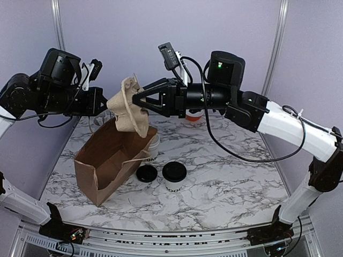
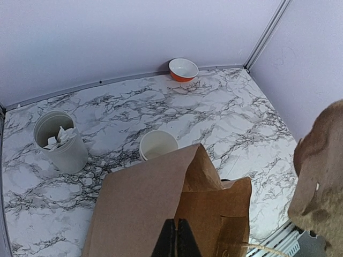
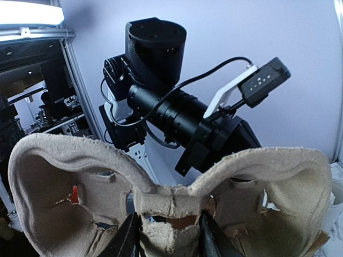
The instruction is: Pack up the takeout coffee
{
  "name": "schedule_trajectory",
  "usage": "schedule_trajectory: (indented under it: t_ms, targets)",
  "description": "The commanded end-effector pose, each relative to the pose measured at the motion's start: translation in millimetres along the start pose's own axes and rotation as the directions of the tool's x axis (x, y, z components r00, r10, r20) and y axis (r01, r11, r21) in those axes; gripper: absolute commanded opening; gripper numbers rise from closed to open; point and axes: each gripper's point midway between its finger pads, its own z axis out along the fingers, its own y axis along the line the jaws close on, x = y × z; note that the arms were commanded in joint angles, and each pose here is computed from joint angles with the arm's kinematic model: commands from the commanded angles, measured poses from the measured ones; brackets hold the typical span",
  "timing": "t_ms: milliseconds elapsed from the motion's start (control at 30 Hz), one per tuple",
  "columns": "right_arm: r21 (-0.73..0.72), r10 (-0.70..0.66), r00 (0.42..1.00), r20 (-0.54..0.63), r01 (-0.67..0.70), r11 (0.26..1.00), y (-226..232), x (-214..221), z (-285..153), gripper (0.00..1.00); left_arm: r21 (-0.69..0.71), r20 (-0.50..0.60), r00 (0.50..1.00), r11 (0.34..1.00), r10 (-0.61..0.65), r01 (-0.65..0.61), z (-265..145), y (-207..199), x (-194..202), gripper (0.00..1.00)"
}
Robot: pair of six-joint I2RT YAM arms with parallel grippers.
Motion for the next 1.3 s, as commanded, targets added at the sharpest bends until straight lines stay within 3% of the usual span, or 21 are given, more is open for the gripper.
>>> schedule_trajectory:
  t_ms: [0,300,667,1100,1267]
  targets:
    - [-0.16,0.07,0.997,0.009,-0.068,0.985,18,8,14,0.35,0.022,0.074,0.997,0.999,-0.031,0.03,-10,-4,-19,0.0]
    - [-0.229,0.179,0.981,-0.076,-0.192,0.954,8,44,32,0.34,0.05,0.082,0.996,0.998,-0.028,0.024,-16,-6,-19,0.0]
    - [-0.014,0.28,0.941,-0.19,-0.288,0.958,-46,81,41,0.33,0.155,0.075,0.997,0.988,-0.007,-0.005,-21,-25,-16,0.0]
    - [0.234,0.166,0.937,-0.307,-0.095,0.968,-87,89,30,0.32,0.208,0.055,0.997,0.976,0.05,-0.061,-21,-39,-7,0.0]
    - [0.239,0.089,0.924,-0.373,0.003,0.971,-88,90,25,0.33,0.247,0.052,0.997,0.967,0.056,-0.067,-27,-43,-4,0.0]
